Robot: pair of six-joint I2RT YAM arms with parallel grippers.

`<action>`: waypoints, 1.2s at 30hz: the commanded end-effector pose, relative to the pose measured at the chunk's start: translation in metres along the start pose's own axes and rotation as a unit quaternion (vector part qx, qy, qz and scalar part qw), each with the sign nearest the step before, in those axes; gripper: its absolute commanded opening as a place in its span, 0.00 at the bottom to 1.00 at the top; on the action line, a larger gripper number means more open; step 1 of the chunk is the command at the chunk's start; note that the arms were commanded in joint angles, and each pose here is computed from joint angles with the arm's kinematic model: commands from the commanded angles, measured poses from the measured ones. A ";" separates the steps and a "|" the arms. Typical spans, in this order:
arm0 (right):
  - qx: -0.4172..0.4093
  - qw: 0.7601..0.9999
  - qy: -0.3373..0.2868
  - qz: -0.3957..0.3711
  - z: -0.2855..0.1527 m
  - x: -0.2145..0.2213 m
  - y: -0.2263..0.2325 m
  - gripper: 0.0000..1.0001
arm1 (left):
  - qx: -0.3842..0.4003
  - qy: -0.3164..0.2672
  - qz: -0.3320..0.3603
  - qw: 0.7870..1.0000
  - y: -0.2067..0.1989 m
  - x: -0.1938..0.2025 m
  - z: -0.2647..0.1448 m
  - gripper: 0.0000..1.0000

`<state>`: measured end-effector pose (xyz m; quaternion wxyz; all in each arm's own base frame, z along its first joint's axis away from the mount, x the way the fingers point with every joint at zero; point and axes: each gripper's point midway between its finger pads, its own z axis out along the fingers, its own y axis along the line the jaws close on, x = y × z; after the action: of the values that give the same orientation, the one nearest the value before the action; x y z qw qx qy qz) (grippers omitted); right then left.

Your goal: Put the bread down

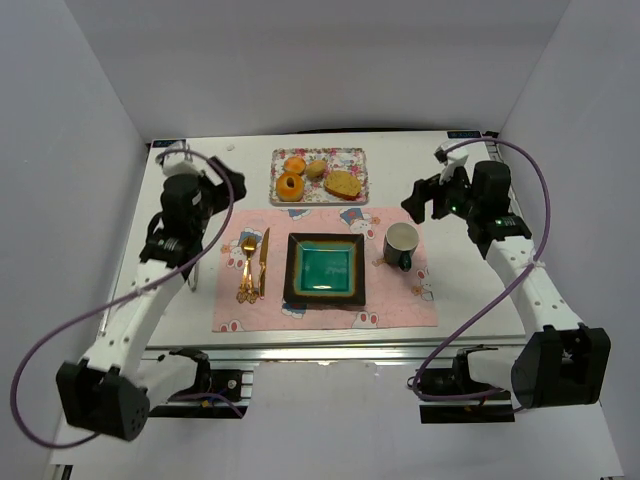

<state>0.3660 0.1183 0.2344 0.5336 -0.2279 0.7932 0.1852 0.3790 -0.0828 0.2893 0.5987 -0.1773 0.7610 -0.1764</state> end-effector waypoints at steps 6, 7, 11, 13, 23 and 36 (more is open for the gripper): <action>-0.353 0.913 -0.092 -0.186 -0.038 0.006 0.116 0.28 | -0.134 0.061 0.023 0.989 0.110 0.037 -0.062 0.00; -0.353 0.913 -0.089 -0.184 -0.037 0.006 0.117 0.20 | -0.145 0.086 0.030 0.985 0.120 0.047 -0.062 0.00; -0.361 0.916 -0.061 -0.167 -0.030 0.011 0.121 0.58 | -0.188 0.159 0.049 0.968 0.163 0.074 -0.055 0.13; -0.358 0.918 -0.049 -0.161 -0.028 0.015 0.119 0.70 | -0.199 0.182 0.065 0.961 0.178 0.080 -0.051 0.62; -0.337 0.926 -0.047 -0.167 -0.027 0.027 0.116 0.82 | -0.224 0.261 0.156 0.926 0.225 0.111 -0.008 0.78; -0.329 0.929 -0.045 -0.163 -0.023 0.029 0.111 0.85 | -0.230 0.312 0.167 0.907 0.270 0.152 0.020 0.72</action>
<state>0.2747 0.1929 0.2143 0.4720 -0.5036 0.6263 0.3623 0.3315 0.0712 0.0192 0.2614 -0.1178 0.9556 0.0680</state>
